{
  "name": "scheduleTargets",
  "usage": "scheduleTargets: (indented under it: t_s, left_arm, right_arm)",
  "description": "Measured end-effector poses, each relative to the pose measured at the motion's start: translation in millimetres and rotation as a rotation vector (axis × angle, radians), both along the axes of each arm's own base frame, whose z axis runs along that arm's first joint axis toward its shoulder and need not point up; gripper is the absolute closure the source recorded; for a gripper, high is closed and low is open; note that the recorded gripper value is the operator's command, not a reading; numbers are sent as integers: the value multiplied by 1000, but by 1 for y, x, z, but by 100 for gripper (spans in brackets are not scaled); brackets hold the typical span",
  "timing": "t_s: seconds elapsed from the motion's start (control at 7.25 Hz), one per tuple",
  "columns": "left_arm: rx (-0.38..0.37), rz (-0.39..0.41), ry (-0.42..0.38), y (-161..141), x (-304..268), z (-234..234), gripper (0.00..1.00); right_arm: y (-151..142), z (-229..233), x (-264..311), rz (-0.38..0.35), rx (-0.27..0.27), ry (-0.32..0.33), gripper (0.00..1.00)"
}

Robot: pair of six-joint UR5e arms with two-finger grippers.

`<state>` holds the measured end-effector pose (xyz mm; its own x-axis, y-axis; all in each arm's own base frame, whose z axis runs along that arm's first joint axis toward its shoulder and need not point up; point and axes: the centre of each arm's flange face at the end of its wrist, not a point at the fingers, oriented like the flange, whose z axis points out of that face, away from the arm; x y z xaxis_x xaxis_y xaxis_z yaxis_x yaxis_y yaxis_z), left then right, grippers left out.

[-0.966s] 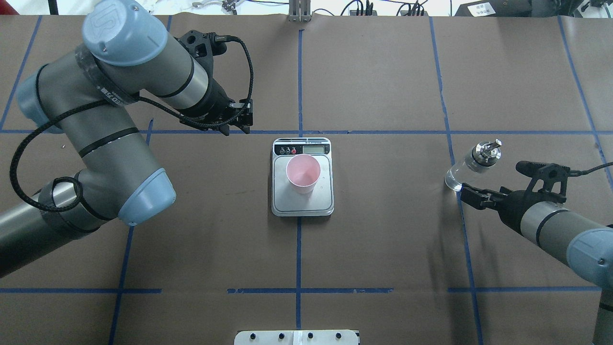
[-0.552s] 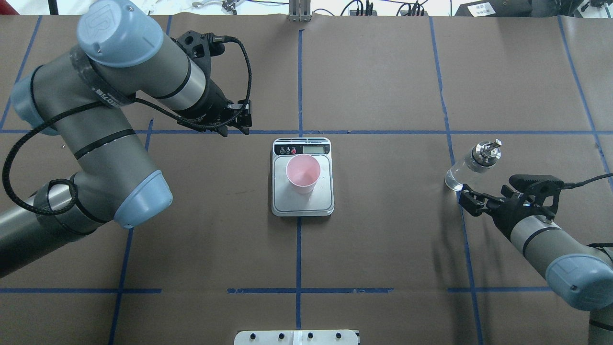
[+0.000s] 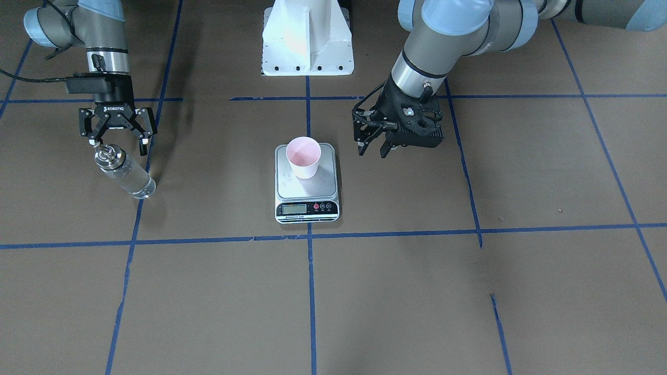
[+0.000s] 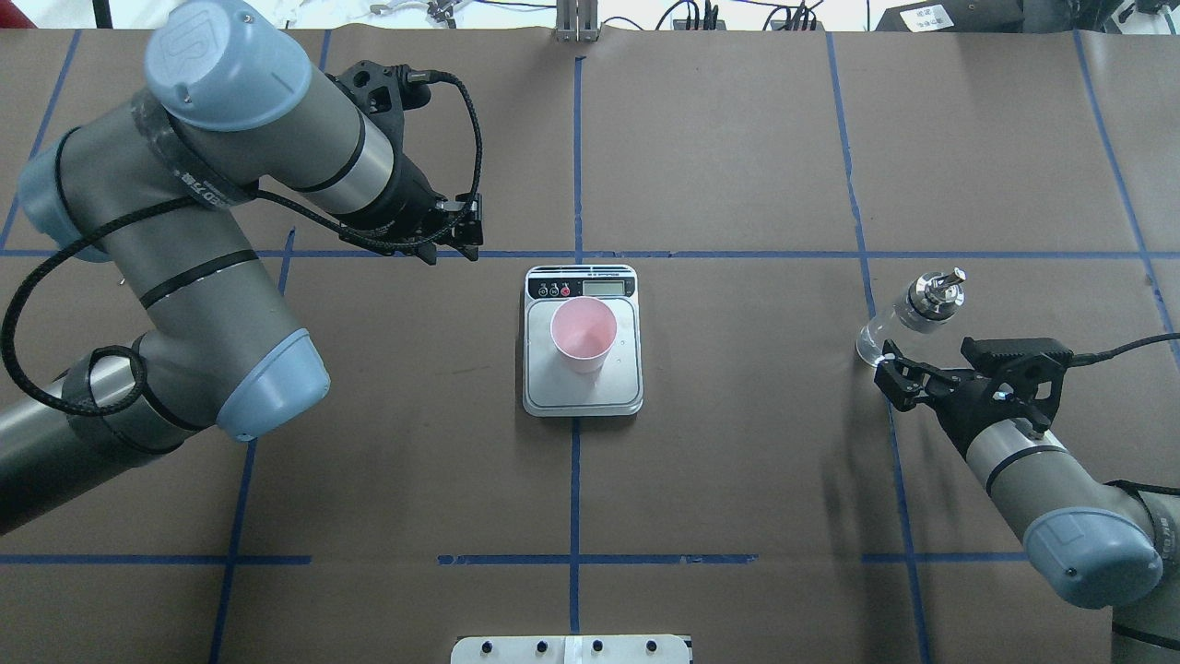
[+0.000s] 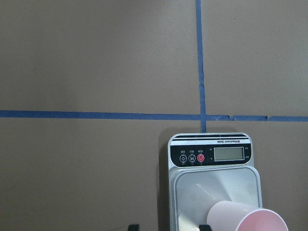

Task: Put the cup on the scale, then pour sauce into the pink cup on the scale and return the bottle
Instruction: 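Close the right gripper around the glass sauce bottle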

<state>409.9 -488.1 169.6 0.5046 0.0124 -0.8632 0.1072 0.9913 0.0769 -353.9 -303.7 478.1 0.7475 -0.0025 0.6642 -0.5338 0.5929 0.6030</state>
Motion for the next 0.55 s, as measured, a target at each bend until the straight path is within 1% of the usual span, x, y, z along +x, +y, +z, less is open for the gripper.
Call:
scheduleTargets:
  t_s: [0.55]
  left_arm:
    - [2, -2, 0, 3, -4, 2, 46]
  right_arm:
    - [-2, -4, -5, -5, 17, 7, 0]
